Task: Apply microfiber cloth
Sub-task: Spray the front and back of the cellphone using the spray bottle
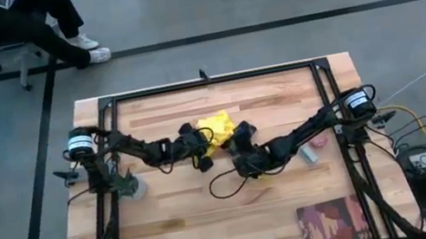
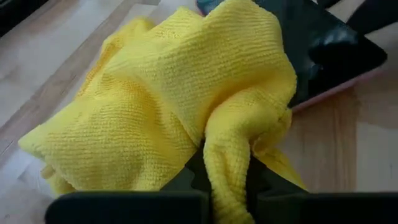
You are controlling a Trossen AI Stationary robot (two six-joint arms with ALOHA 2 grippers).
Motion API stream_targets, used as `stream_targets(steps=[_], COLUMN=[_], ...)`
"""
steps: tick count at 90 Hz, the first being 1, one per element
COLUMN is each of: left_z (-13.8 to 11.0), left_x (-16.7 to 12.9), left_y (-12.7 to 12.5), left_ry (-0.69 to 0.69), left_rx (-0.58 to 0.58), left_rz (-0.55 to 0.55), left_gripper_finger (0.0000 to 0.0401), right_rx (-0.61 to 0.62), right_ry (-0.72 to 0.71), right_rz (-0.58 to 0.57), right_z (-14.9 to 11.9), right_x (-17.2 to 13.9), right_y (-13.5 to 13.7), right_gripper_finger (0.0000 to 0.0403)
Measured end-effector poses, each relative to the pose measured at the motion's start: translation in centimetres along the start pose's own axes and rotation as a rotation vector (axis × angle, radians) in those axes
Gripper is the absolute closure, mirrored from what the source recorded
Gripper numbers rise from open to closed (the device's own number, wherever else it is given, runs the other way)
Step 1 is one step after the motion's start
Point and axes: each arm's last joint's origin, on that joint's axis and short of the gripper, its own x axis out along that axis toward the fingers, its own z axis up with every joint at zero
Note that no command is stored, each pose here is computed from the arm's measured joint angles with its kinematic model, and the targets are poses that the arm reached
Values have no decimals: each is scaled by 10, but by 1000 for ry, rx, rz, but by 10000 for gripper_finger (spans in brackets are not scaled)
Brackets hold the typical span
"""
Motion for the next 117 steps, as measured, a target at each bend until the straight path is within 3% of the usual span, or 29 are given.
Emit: stream_targets(steps=[30,45,61,87,104,117], left_z=[0,-1,1,6,12,15], left_x=[0,-3,-19,-51,-62,-67], left_y=[0,1,8,18,20,25], left_ry=[2,33,122,239,217,189], left_rx=[3,68,121,127,76,62], left_rz=[0,3,92,148,165,287], left_gripper_finger=[391,391,391,391,389,354], right_rx=[53,78,86,110,113,138], right_ry=[-16,-20,-28,-31,-30,-30], right_rz=[-14,-12,5,13,13,14], right_z=[2,2,4,6,5,5], right_x=[0,-1,-6,-10,-9,-9], right_y=[-2,-2,4,9,8,8], right_gripper_finger=[309,334,349,329,307,294])
